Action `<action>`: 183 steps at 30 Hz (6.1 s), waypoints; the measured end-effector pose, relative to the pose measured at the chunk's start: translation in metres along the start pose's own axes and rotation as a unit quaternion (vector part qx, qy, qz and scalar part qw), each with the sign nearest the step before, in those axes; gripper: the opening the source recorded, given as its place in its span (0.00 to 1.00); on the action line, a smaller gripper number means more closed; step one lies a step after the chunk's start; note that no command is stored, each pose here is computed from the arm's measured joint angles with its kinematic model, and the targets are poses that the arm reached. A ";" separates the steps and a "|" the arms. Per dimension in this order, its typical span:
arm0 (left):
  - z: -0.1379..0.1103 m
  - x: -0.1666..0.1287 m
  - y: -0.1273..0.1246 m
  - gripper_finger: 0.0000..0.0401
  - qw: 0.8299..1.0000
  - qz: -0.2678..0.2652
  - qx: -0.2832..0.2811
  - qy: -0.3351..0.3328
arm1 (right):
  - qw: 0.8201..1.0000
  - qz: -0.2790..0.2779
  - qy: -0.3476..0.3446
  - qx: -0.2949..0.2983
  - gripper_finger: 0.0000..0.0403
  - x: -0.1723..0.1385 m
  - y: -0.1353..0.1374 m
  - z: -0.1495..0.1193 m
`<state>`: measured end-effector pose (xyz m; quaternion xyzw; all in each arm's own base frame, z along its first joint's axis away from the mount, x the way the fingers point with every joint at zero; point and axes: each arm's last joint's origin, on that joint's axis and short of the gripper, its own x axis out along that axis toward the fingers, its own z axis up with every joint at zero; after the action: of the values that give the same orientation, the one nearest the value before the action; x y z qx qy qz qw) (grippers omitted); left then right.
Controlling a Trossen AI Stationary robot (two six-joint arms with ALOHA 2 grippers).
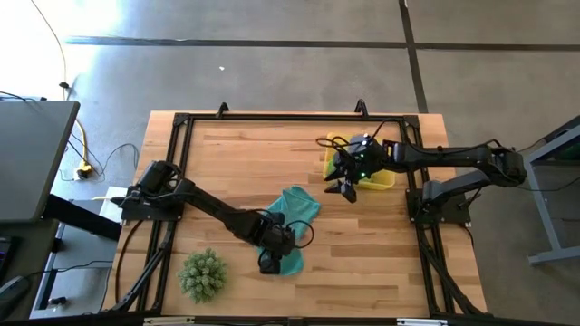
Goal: Roll microfiber towels into tight, uniform cylinder then place into a basket
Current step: Roll the blue towel
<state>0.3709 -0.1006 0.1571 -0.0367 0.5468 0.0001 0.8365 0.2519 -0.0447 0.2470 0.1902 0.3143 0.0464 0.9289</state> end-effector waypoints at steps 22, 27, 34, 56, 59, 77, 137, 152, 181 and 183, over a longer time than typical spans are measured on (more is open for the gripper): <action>-0.010 0.002 0.019 0.44 0.993 0.076 0.078 0.038 | 0.998 -0.024 -0.018 -0.055 0.53 0.018 0.007 0.002; -0.026 0.010 0.037 0.43 0.991 0.091 0.057 0.080 | 0.997 -0.075 0.025 -0.026 0.53 0.048 0.007 -0.013; -0.035 0.016 0.052 0.41 0.987 0.108 0.073 0.094 | 0.993 -0.097 0.047 -0.039 0.53 0.086 -0.006 -0.026; -0.029 0.018 0.091 0.34 0.940 0.196 0.249 0.123 | 0.900 -0.273 0.092 -0.327 0.53 0.127 -0.036 -0.043; -0.029 0.018 0.086 0.32 0.936 0.203 0.258 0.122 | 0.878 -0.286 0.106 -0.369 0.53 0.126 -0.037 -0.042; -0.031 -0.027 0.035 0.28 0.938 0.278 0.202 0.036 | 0.892 -0.219 0.172 -0.357 0.53 0.136 -0.056 -0.005; -0.030 -0.043 -0.027 0.45 0.988 0.043 0.127 -0.074 | 0.927 -0.175 0.275 -0.186 0.00 0.137 0.004 0.007; -0.025 0.006 -0.001 0.44 0.991 0.032 0.128 -0.024 | 0.937 -0.184 0.258 -0.149 0.00 0.139 0.006 0.008; -0.026 -0.050 -0.013 0.01 0.989 0.105 0.013 -0.100 | 0.870 -0.269 0.311 -0.272 0.00 0.134 0.031 -0.007; -0.025 -0.063 -0.015 0.01 0.988 0.098 -0.011 -0.120 | 0.856 -0.280 0.313 -0.302 0.00 0.135 0.036 -0.009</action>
<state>0.3237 -0.1142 0.2057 0.0084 0.4429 0.0925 0.8917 0.3552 0.0194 0.1781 -0.2197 0.5989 -0.0658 0.7673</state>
